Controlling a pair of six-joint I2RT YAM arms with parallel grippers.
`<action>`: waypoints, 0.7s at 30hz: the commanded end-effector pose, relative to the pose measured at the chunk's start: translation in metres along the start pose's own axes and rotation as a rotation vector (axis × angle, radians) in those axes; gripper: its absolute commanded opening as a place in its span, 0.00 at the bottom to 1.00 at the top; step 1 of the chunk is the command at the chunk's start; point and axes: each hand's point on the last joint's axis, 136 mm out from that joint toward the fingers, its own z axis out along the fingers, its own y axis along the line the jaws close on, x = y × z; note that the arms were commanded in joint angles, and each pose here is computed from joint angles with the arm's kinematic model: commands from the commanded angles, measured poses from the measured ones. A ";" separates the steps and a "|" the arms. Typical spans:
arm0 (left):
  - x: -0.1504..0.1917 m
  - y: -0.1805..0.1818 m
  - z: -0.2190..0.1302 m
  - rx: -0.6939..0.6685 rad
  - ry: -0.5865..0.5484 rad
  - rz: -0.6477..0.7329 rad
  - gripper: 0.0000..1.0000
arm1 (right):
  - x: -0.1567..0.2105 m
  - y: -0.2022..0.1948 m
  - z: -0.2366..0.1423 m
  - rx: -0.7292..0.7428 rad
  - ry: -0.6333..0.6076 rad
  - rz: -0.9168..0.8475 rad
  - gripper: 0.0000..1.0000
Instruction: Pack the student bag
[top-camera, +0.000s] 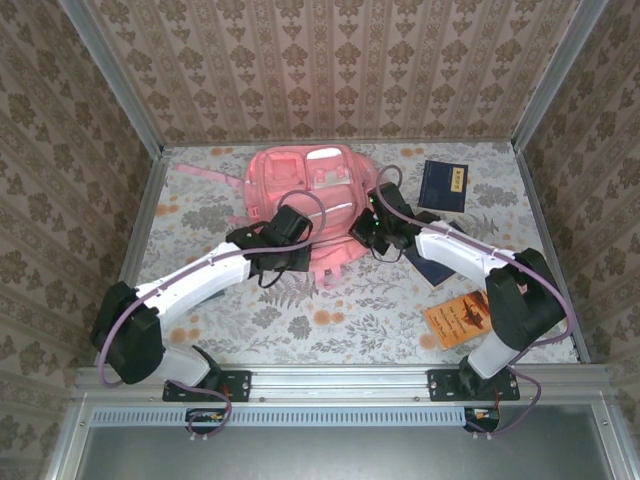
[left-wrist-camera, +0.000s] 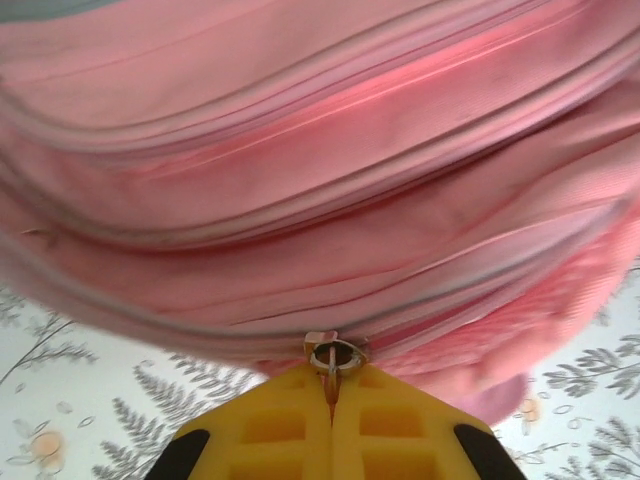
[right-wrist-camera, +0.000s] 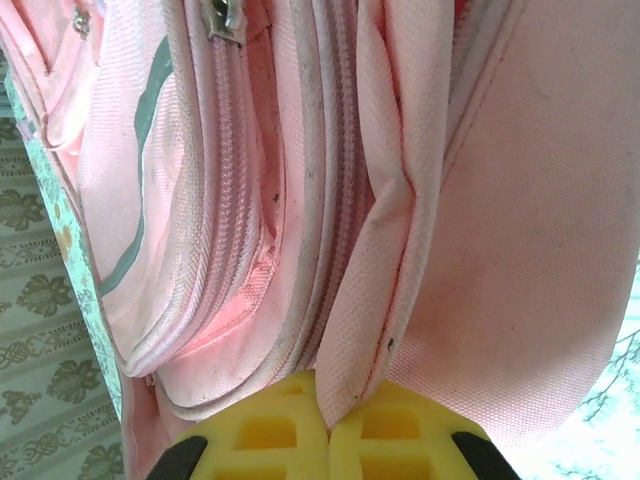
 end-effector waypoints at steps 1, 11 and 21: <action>0.008 0.040 -0.011 -0.114 0.024 -0.007 0.00 | -0.023 -0.006 -0.014 0.023 -0.041 -0.095 0.00; -0.010 0.018 -0.015 0.075 -0.010 0.068 0.00 | -0.026 0.011 -0.032 -0.040 0.008 -0.174 0.43; -0.038 -0.067 -0.027 0.322 -0.121 0.176 0.00 | -0.001 -0.009 -0.078 -0.020 -0.082 0.122 0.64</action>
